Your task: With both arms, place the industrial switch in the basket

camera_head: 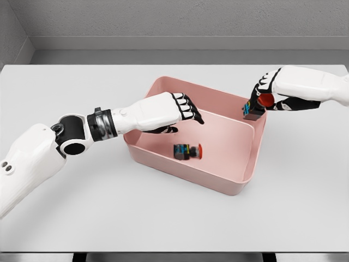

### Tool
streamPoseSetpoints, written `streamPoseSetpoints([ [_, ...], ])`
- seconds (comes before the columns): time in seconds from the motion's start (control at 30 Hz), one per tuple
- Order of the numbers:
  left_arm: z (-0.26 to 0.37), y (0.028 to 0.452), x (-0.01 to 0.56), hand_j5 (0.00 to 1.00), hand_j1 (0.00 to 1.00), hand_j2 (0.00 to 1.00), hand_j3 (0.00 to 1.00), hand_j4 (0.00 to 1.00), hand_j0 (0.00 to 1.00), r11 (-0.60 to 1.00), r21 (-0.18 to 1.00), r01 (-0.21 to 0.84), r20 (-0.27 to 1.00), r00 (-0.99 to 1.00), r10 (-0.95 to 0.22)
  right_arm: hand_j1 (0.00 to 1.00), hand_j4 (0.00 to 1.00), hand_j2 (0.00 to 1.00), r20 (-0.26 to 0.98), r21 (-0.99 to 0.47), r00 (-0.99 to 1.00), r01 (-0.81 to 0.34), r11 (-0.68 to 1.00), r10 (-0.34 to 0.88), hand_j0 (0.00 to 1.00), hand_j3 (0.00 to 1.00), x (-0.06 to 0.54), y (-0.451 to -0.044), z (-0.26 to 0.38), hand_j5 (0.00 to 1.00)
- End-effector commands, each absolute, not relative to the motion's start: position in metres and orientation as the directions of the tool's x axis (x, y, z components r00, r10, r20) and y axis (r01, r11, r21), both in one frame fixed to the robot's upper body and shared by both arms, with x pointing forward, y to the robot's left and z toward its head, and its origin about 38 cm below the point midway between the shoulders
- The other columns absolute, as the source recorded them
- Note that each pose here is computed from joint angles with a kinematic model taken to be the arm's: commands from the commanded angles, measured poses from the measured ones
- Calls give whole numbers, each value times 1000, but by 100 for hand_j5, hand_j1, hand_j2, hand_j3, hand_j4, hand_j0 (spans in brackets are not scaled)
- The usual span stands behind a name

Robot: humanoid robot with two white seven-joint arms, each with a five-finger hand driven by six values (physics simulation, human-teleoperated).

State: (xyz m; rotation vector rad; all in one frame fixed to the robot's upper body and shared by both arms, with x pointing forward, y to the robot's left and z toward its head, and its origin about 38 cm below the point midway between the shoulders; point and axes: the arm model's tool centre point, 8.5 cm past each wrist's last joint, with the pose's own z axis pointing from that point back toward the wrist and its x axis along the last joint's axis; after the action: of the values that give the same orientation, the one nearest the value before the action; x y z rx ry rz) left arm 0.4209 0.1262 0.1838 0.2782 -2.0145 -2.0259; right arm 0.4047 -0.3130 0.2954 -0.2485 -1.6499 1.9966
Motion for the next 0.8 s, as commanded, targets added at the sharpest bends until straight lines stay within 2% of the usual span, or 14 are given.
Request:
streamPoseSetpoints([
  [0.0, 185, 126, 421, 77, 77, 77, 77, 77, 77, 10, 998, 59, 59, -945, -323, 51, 51, 51, 199, -954, -842, -284, -99, 501, 51, 51, 405, -310, 296, 51],
  [0.13, 195, 128, 422, 77, 77, 77, 77, 77, 77, 22, 999, 43, 48, -947, -318, 51, 51, 51, 208, -951, -848, -292, -102, 487, 51, 51, 406, -304, 292, 51],
  [0.17, 201, 131, 420, 86, 86, 86, 86, 86, 86, 26, 999, 31, 37, -949, -313, 51, 51, 51, 210, -952, -851, -291, -99, 480, 51, 51, 407, -300, 292, 51],
  [0.2, 211, 146, 417, 100, 100, 100, 100, 100, 100, 31, 999, 28, 36, -948, -315, 51, 51, 51, 214, -951, -854, -292, -97, 474, 51, 51, 407, -297, 290, 51],
  [0.27, 240, 186, 392, 100, 100, 100, 100, 100, 100, -11, 1000, -16, -19, -954, -300, 51, 51, 51, 221, -952, -859, -293, -90, 463, 51, 51, 408, -292, 288, 51],
  [0.33, 256, 229, 383, 100, 100, 100, 100, 100, 100, -76, 997, -26, -51, -936, -347, 51, 51, 51, 227, -952, -863, -294, -83, 452, 51, 51, 409, -287, 287, 51],
  [0.47, 258, 274, 383, 100, 100, 100, 100, 100, 100, -167, 986, -1, -73, -903, -424, 51, 51, 51, 240, -951, -869, -300, -76, 433, 51, 51, 409, -278, 283, 51],
  [0.67, 251, 276, 381, 100, 100, 100, 100, 100, 100, -174, 985, 16, -61, -902, -427, 52, 52, 52, 256, -948, -883, -310, -78, 393, 52, 52, 410, -259, 275, 52],
  [0.7, 250, 275, 381, 100, 100, 100, 100, 100, 100, -176, 984, 19, -59, -903, -426, 60, 60, 60, 255, -948, -884, -308, -78, 391, 60, 60, 410, -258, 276, 60],
  [0.77, 250, 275, 381, 100, 100, 100, 100, 100, 100, -175, 984, 18, -59, -903, -426, 91, 91, 91, 253, -952, -894, -297, -67, 369, 91, 91, 412, -248, 278, 91],
])
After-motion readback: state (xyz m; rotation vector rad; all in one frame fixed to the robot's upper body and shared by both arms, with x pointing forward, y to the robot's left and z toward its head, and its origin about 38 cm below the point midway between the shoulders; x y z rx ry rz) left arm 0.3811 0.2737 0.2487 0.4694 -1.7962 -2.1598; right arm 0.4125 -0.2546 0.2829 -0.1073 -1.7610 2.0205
